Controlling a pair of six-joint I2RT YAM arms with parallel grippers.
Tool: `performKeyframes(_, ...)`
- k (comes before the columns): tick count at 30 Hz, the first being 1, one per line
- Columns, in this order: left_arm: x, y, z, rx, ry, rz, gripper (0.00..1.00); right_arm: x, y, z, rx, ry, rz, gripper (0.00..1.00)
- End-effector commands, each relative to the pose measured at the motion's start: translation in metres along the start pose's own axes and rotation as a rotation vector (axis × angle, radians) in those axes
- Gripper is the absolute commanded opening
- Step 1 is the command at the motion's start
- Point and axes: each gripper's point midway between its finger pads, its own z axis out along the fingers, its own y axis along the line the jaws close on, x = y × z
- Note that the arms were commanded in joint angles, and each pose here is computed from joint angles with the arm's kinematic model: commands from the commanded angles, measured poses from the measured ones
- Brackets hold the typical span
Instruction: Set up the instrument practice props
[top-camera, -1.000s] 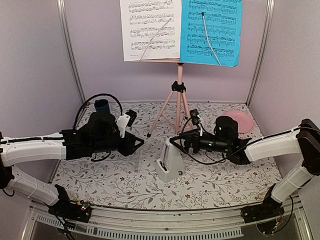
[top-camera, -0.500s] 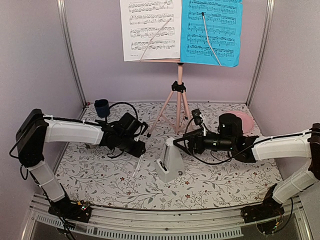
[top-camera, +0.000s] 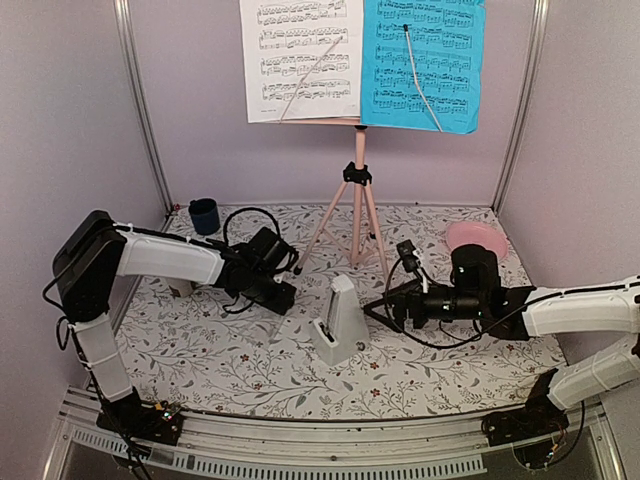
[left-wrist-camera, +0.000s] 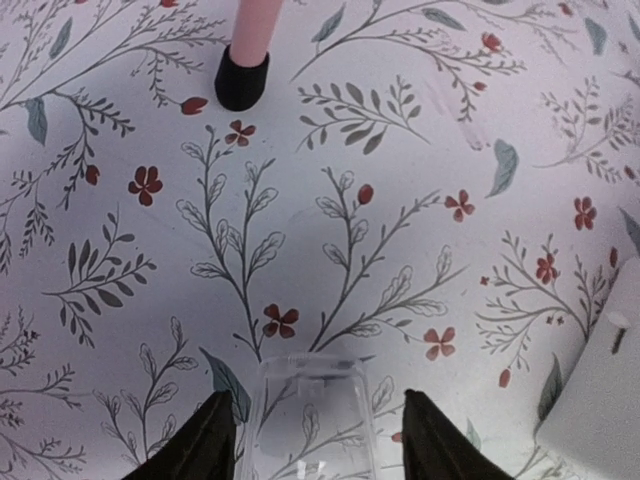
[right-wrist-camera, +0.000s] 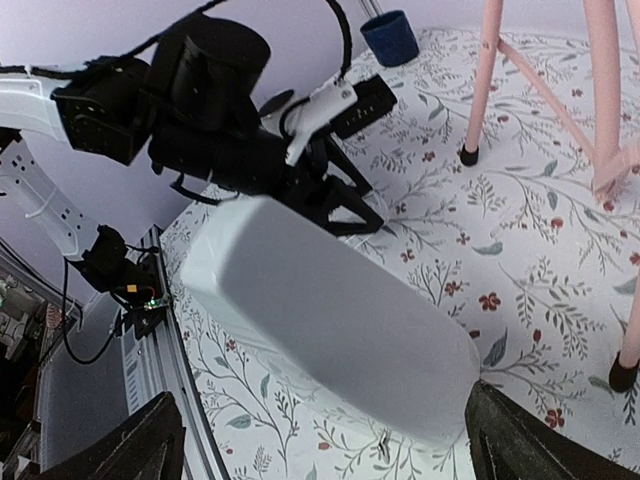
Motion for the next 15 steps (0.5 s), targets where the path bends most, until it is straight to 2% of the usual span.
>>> performKeyframes(1, -0.018, 0.005, -0.011, -0.001, -0.059, -0.003, 0.64, 0.036, -0.008, -0.005, 0.005, 0.093, 0.06, 0.99)
performKeyframes(5, -0.029, 0.004, -0.025, 0.014, -0.116, 0.005, 0.69, 0.065, -0.021, 0.0, 0.035, 0.165, 0.112, 0.9)
performKeyframes(7, -0.037, -0.005, -0.035, 0.07, -0.168, 0.013, 0.69, 0.073, -0.023, 0.006, 0.042, 0.18, 0.124, 0.8)
performKeyframes(12, -0.047, -0.036, -0.049, 0.258, -0.278, 0.049, 0.6, 0.077, -0.032, 0.023, 0.067, 0.194, 0.153, 0.49)
performKeyframes(15, -0.046, -0.045, -0.047, 0.31, -0.297, 0.059, 0.52, 0.075, -0.037, 0.031, 0.085, 0.194, 0.165, 0.36)
